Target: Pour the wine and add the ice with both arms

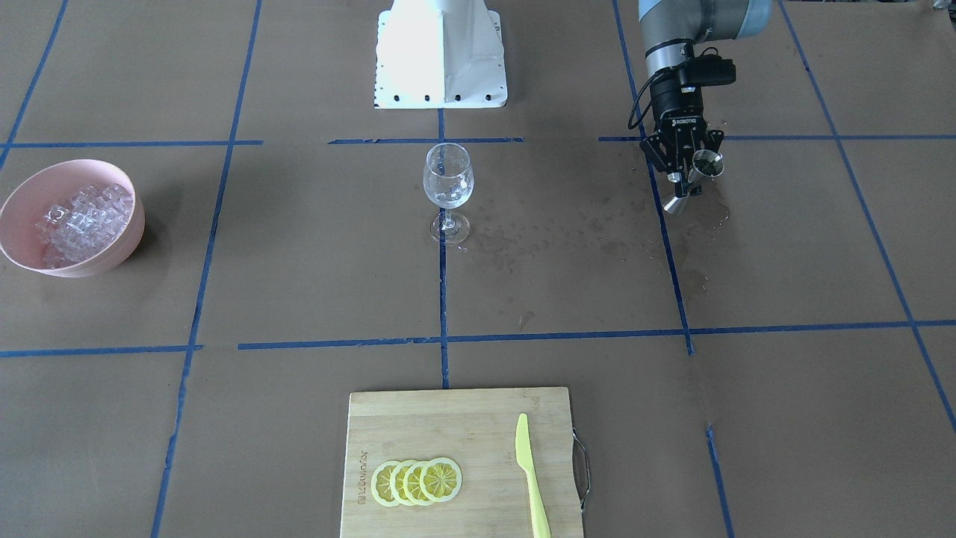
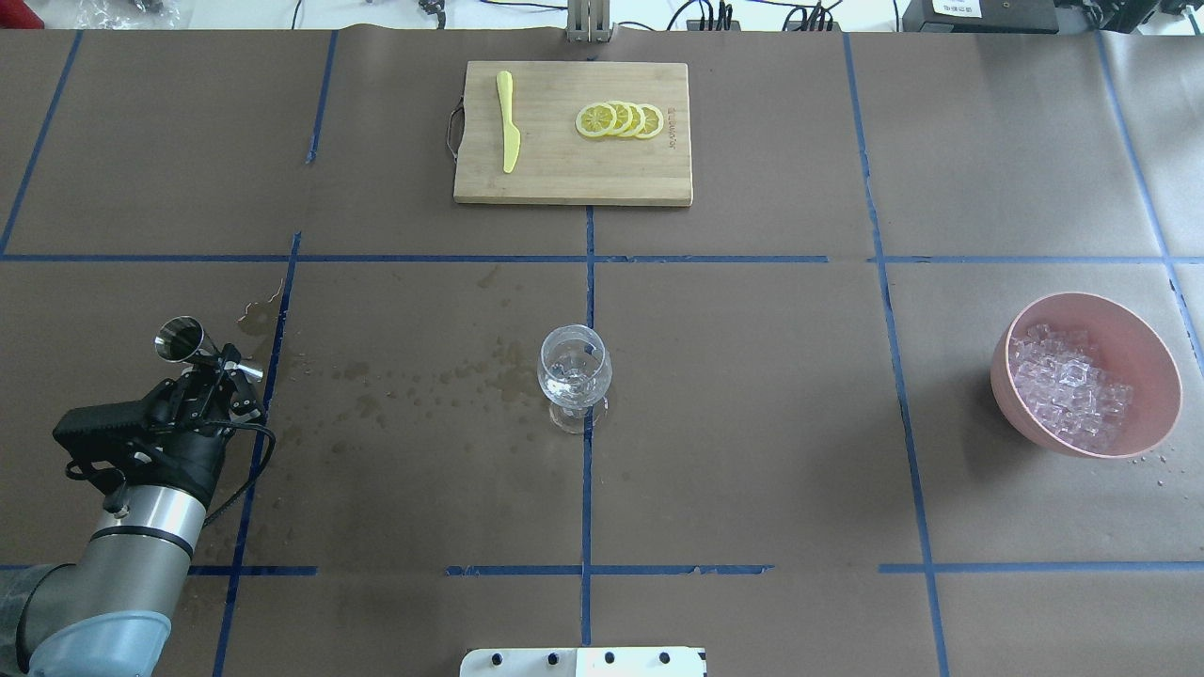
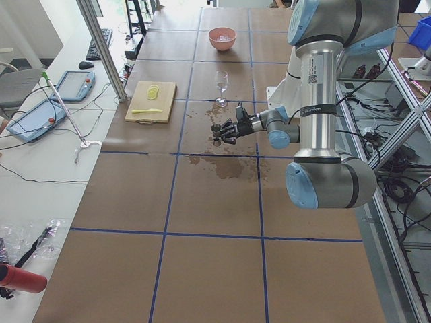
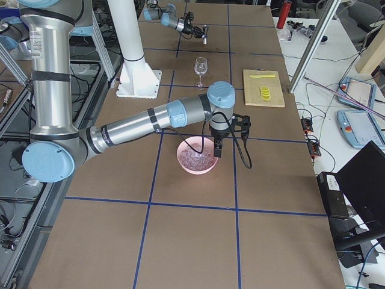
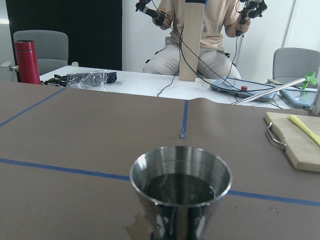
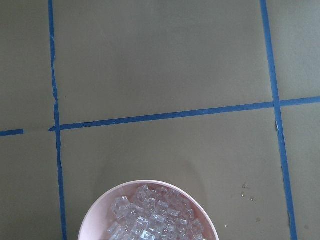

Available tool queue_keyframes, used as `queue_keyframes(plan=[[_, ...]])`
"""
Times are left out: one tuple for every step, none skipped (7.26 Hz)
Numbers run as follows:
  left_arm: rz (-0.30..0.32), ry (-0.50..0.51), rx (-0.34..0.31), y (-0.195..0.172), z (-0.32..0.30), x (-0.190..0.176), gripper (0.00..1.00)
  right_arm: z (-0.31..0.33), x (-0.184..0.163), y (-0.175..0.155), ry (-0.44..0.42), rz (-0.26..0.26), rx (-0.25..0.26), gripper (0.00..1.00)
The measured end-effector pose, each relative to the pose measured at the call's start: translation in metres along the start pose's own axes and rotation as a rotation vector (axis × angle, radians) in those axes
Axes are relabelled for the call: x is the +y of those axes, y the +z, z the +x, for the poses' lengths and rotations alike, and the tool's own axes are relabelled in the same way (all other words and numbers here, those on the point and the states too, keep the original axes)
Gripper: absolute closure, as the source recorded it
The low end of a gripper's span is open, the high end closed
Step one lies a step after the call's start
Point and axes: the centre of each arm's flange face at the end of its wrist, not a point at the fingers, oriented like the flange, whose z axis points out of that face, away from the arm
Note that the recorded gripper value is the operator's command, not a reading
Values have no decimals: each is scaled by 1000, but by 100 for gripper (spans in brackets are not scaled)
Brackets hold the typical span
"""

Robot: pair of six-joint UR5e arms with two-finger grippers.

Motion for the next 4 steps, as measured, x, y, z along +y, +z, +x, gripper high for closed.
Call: queue_keyframes(plan=[[14,1,3,4,8,-13,100,-19,4,11,0,21,11,0],[23,-15,16,6,18,-24,100,-33,12,28,4,49,16,0],[37,-7,32,8,27,-37,100,-42,23,46,8,72,17,0],[55,16,42,12,31,-49,100,-49,32,61,15,85,15,0]])
